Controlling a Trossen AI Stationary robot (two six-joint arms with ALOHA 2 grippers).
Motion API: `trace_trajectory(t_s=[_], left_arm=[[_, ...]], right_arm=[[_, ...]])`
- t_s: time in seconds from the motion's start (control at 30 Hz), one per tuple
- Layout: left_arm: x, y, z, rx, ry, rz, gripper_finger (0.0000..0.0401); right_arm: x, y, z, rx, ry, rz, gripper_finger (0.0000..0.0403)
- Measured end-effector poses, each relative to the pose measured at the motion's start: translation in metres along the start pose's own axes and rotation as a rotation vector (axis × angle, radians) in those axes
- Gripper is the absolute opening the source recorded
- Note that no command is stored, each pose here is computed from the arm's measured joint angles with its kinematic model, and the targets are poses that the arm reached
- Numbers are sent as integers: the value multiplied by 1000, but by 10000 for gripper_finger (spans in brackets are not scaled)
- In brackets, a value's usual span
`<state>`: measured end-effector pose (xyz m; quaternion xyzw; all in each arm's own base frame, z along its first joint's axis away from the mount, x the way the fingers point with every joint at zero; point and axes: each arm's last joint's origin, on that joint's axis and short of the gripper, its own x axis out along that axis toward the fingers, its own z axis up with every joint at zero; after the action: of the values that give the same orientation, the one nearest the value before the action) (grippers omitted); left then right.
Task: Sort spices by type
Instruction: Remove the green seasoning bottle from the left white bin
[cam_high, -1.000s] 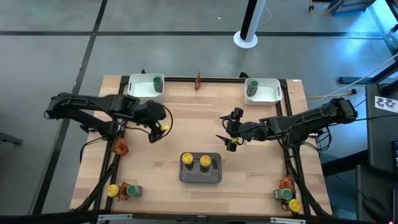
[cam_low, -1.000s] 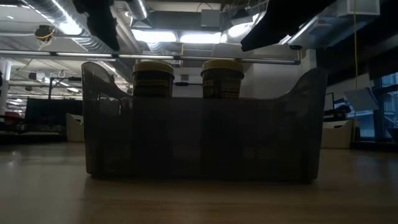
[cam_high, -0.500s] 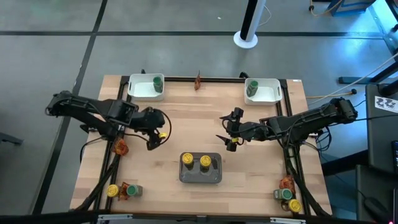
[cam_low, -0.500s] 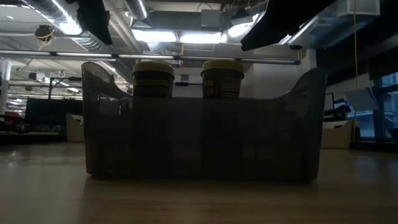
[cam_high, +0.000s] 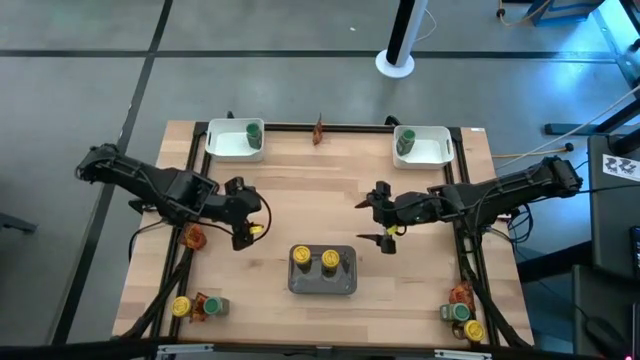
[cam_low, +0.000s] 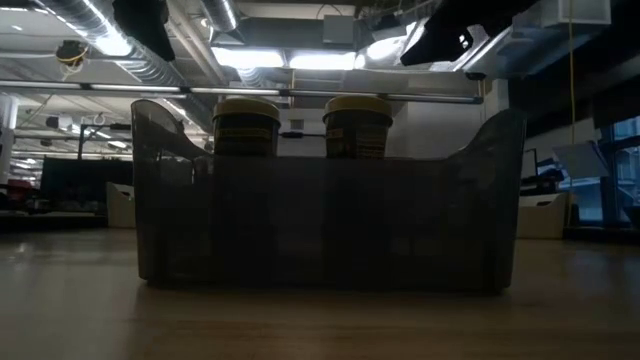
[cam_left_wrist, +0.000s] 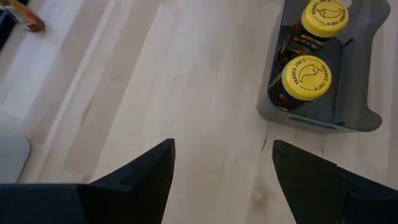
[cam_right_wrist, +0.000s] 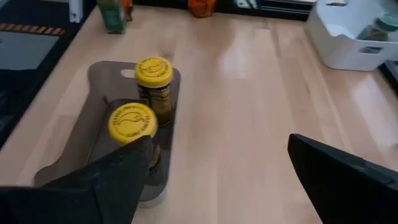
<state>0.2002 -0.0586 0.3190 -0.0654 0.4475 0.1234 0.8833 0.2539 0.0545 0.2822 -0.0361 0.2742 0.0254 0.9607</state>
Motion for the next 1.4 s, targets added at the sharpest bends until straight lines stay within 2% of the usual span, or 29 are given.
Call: trace_trajectory(t_s=[0.33,0.77,1.1,1.2,1.3,1.4], left_arm=[[14,-9,-19,-17,44,-3,253],[36,-4,-42,-52,128,60,253],[40,2,-41,-111,130,88,253],[36,18,-30,-158,106,191,253],[26,43,-12,-249,35,351,253],[20,72,5,-331,-15,434,253]], right_arm=[[0,0,-1,5,5,3,374],[0,0,0,7,3,-11,374],[3,-1,0,9,1,-37,374],[4,-1,0,7,-8,-41,374],[5,-2,1,2,-18,-81,374],[5,-3,2,2,-22,-116,374]])
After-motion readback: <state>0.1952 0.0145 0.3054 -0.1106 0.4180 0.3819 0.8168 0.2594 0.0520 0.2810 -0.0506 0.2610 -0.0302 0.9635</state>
